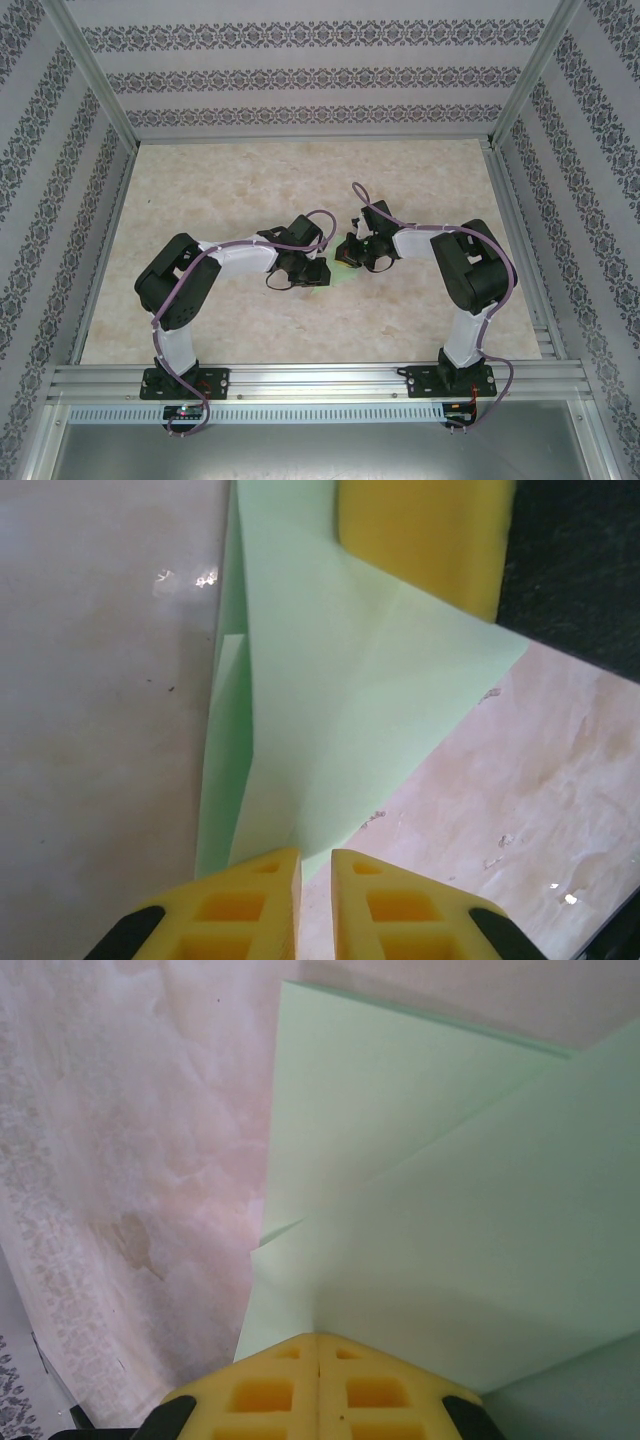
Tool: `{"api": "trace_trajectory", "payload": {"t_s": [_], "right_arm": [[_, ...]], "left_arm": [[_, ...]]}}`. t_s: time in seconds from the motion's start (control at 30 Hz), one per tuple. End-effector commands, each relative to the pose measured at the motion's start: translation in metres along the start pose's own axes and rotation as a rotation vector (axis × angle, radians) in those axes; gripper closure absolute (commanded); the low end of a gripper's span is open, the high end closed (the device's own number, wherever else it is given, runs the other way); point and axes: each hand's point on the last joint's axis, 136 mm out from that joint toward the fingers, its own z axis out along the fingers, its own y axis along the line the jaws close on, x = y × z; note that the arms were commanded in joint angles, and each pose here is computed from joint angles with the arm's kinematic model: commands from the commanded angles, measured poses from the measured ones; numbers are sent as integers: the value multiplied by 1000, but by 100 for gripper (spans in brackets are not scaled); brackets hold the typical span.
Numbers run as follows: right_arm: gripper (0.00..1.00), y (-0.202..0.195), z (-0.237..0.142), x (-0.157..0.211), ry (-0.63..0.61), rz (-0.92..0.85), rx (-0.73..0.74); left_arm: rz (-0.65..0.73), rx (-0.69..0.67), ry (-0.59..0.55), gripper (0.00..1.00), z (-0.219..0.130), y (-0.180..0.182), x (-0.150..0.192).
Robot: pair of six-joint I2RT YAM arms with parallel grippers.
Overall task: Fold a paper plane with a square sheet of paper (pick it up from the middle)
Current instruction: Fourth fold the wing at the center of the table.
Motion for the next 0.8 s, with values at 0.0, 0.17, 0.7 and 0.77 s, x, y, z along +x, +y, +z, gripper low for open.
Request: {"api": "trace_trajectory", "payload": {"t_s": [0.0,0.17,0.7,0.77], "right_arm": [[100,-72,16,32,73,80,257],[100,-74,16,33,78,79,262],[100,-78,16,36,89,80,283],[100,-79,16,37,92,81,285]], "left_arm": [[-1,-53,25,85,3,17,8],[-13,-88,27,86,5,29,11],[-48,-114,48,89,2,50,25],[-59,-114,54,91,0,55,30]]}}
